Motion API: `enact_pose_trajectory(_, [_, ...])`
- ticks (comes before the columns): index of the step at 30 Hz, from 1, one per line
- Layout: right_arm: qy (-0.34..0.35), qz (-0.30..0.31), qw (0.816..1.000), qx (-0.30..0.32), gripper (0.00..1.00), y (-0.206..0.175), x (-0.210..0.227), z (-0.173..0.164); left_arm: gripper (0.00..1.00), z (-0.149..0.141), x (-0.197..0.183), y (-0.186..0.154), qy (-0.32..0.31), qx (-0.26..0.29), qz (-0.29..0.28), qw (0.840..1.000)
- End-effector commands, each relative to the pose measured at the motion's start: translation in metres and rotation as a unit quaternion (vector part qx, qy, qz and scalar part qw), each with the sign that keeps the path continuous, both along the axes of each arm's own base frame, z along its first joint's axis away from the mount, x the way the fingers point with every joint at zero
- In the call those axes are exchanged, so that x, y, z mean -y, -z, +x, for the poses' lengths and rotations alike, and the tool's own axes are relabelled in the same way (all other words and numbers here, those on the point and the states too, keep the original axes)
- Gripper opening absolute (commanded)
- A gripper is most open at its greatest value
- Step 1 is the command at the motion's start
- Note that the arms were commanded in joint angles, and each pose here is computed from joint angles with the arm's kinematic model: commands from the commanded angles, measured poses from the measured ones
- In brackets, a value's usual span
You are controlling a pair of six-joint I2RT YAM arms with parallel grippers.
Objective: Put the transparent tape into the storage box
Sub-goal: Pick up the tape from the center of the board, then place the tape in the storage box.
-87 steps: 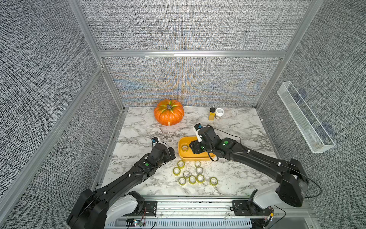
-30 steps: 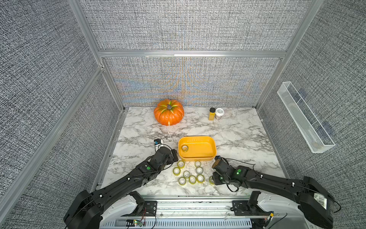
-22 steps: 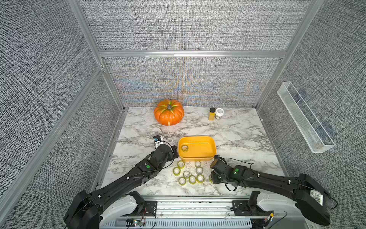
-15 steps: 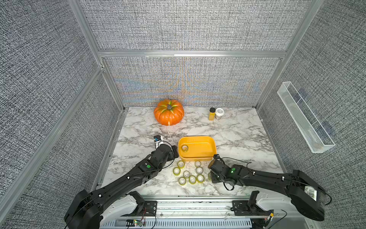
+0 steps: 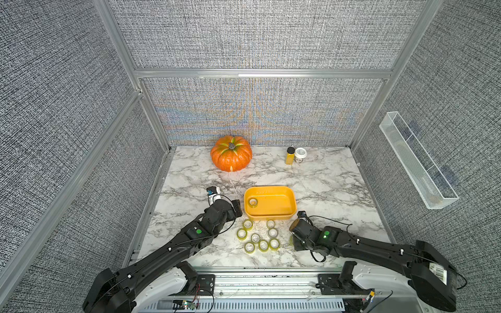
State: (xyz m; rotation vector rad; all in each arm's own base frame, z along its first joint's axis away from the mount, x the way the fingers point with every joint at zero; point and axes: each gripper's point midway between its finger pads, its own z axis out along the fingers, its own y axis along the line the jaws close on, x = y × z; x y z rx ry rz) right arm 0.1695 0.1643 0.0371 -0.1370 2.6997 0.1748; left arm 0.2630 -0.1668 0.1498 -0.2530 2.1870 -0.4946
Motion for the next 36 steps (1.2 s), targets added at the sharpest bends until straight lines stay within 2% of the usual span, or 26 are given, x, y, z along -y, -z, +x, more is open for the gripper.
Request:
enact_pose_trajectory(1, [0.000,0.003,1.000,0.015,0.03,-0.010,0.000,0.004,1.00,0.001,-0.003,-0.003,-0.006,0.007,0.005,1.000])
enact_pose_trajectory(7, [0.000,0.012,0.999,0.037,0.00,-0.032,-0.003,0.012,1.00,0.000,-0.006,-0.005,-0.008,0.009,0.010,1.000])
enact_pose_trajectory(12, [-0.004,0.033,0.997,0.066,0.00,-0.065,-0.014,0.025,1.00,0.001,-0.012,-0.005,-0.019,0.020,0.012,1.000])
enact_pose_trajectory(21, [-0.034,0.089,0.984,0.153,0.00,-0.136,-0.047,0.074,1.00,0.011,0.007,-0.025,0.014,0.039,0.006,0.999])
enact_pose_trajectory(29, [-0.061,0.084,0.985,0.136,0.00,-0.135,-0.073,0.130,1.00,0.034,0.039,-0.028,0.041,0.015,0.001,0.999])
enact_pose_trajectory(36, [-0.073,0.064,0.990,0.102,0.00,-0.106,-0.095,0.155,1.00,0.032,0.031,-0.018,0.029,0.003,0.002,1.000])
